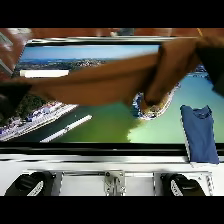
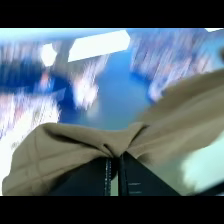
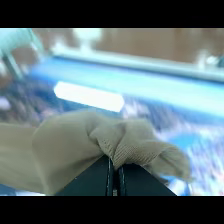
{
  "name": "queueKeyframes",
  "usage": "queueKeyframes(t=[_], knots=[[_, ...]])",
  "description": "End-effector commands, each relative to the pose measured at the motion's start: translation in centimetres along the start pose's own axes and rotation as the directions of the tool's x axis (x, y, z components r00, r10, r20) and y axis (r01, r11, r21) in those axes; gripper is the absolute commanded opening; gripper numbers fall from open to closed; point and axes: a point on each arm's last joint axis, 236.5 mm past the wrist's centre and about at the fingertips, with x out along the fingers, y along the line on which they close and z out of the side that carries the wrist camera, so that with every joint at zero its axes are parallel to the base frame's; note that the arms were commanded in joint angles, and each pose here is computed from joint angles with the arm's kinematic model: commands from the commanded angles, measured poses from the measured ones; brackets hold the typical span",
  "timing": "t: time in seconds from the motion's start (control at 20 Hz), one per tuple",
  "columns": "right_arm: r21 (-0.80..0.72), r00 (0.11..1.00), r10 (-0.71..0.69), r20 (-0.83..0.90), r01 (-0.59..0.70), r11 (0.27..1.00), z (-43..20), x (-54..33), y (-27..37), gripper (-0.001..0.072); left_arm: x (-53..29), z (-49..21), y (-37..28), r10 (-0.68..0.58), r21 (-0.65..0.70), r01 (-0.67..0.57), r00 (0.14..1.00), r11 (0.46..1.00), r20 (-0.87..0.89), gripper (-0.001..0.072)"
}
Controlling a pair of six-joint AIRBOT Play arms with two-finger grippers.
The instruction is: Fold the shirts.
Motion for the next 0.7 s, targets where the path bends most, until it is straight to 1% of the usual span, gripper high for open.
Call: queueKeyframes(t=[0.0, 0.1, 0.2, 0.35, 0.4, 0.5, 0.55, 0.6, 0.65], knots=[[0.017, 0.944, -0.130, -0.305, 0.142, 0.990, -7.6, -0.6, -3.5, 0.0079, 0.9, -6.8, 3.4, 0.123, -0.062, -0.139, 0.968, 0.988, -0.220, 0.0042], [0.065, 0.897, -0.101, -0.429, 0.142, 0.988, -11.7, 2.1, -4.8, 0.0079, 4.0, -10.1, 3.3, 0.079, -0.156, -0.125, 0.959, 0.980, -0.273, 0.0042], [0.120, 0.876, -0.092, -0.473, 0.168, 0.978, -14.9, 6.2, -6.9, 0.0079, 7.5, -12.6, 2.2, -0.005, -0.261, -0.064, 0.967, 0.963, -0.255, 0.0042], [0.283, 0.887, -0.112, -0.449, 0.260, 0.923, -18.1, 13.7, -11.2, 0.0079, 11.6, -15.6, 1.4, -0.089, -0.432, -0.006, 0.976, 0.902, -0.199, 0.0043], [0.339, 0.892, -0.105, -0.439, 0.272, 0.901, -18.9, 16.1, -12.2, 0.0079, 12.5, -16.7, 1.3, -0.103, -0.474, -0.006, 0.974, 0.880, -0.203, 0.0043], [0.482, 0.909, -0.042, -0.414, 0.259, 0.837, -20.6, 20.9, -13.0, 0.0089, 14.0, -19.2, 1.3, -0.125, -0.525, -0.031, 0.958, 0.850, -0.258, 0.0043], [0.549, 0.919, -0.011, -0.394, 0.245, 0.799, -21.4, 23.0, -13.3, 0.0174, 14.5, -20.2, 1.4, -0.128, -0.529, -0.046, 0.949, 0.847, -0.288, 0.0043], [0.602, 0.921, 0.034, -0.388, 0.225, 0.766, -22.2, 24.3, -12.9, 0.0425, 15.0, -20.9, 1.4, -0.132, -0.530, -0.058, 0.941, 0.846, -0.313, 0.0043], [0.613, 0.919, 0.065, -0.389, 0.205, 0.763, -22.9, 25.0, -12.7, 0.0619, 15.4, -21.5, 1.3, -0.136, -0.530, -0.066, 0.933, 0.846, -0.334, 0.0043]])
